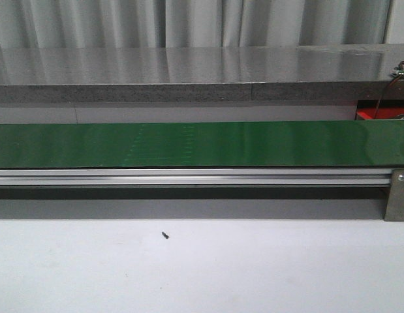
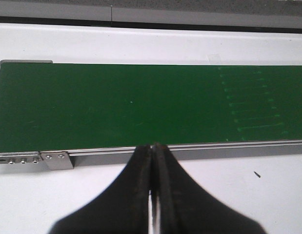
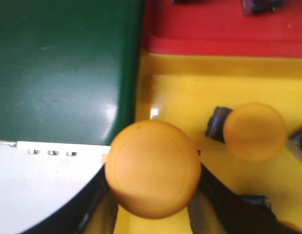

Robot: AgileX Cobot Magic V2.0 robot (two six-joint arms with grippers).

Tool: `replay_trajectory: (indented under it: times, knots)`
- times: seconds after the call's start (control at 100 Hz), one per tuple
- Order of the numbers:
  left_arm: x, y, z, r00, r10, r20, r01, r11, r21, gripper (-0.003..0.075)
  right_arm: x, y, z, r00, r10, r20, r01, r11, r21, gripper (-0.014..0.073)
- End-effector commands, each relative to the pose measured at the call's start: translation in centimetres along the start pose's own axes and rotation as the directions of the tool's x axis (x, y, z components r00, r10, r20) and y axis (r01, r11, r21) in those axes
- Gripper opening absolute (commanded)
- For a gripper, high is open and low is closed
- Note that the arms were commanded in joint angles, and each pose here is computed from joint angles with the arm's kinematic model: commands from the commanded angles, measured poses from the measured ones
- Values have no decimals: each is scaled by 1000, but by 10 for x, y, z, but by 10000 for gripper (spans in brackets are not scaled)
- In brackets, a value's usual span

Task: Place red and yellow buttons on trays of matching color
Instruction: 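Carry the yellow button into the yellow tray and open the right gripper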

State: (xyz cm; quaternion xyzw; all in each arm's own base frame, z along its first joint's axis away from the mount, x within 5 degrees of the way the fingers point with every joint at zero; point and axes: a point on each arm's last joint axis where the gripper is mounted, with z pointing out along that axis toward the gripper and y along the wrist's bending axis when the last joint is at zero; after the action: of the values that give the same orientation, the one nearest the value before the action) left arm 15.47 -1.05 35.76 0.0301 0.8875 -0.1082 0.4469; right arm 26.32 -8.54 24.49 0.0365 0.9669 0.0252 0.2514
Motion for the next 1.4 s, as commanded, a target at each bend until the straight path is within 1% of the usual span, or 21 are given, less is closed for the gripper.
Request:
replay_trajectory:
  times: [0.0, 0.1, 0.31, 0.43, 0.58, 0.65, 0.82, 0.89, 0.94, 1.07, 1.23, 1.31, 1.39]
  knots:
    - [-11, -3, -5, 997, -9, 82, 8, 1000, 8, -20, 0, -9, -11, 996, 36, 85, -40, 998, 46, 132]
    - [-11, -3, -5, 997, -9, 82, 8, 1000, 8, -20, 13, -13, -3, 996, 62, 67, -67, 996, 60, 132]
    - [-11, -3, -5, 997, -9, 82, 8, 1000, 8, -20, 32, -15, 13, 992, 88, 87, -96, 991, 98, 132]
    - [-11, -3, -5, 997, -9, 82, 8, 1000, 8, -20, 37, -16, 18, 989, 94, 112, -107, 987, 121, 132]
    - [-11, -3, -5, 997, -9, 82, 8, 1000, 8, -20, 38, -16, 19, 987, 104, 122, -119, 985, 123, 139]
    - [-11, -3, -5, 997, -9, 82, 8, 1000, 8, -20, 39, -16, 19, 987, 104, 118, -119, 986, 121, 195]
    - [-11, -3, -5, 997, -9, 82, 8, 1000, 8, -19, 39, -16, 19, 988, 106, 114, -120, 986, 118, 450]
    - [-11, -3, -5, 997, -9, 82, 8, 1000, 8, -20, 39, -15, 19, 987, 117, 112, -129, 986, 110, 521]
    - [-11, -3, -5, 997, -9, 82, 8, 1000, 8, -20, 39, -15, 19, 986, 127, 112, -139, 985, 102, 546]
    - [-11, -3, -5, 997, -9, 82, 8, 1000, 8, -20, 34, -12, 11, 984, 136, 117, -146, 986, 77, 551]
    - [-11, -3, -5, 997, -9, 82, 8, 1000, 8, -19, 30, -5, -15, 975, 110, 196, -128, 988, 84, 549]
    - [-11, -3, -5, 997, -9, 82, 8, 1000, 8, -20, 29, 1, -27, 968, 79, 236, -102, 991, 87, 533]
    - [-11, -3, -5, 997, -9, 82, 8, 1000, 8, -20, 28, 15, -35, 966, 6, 259, -29, 996, 85, 484]
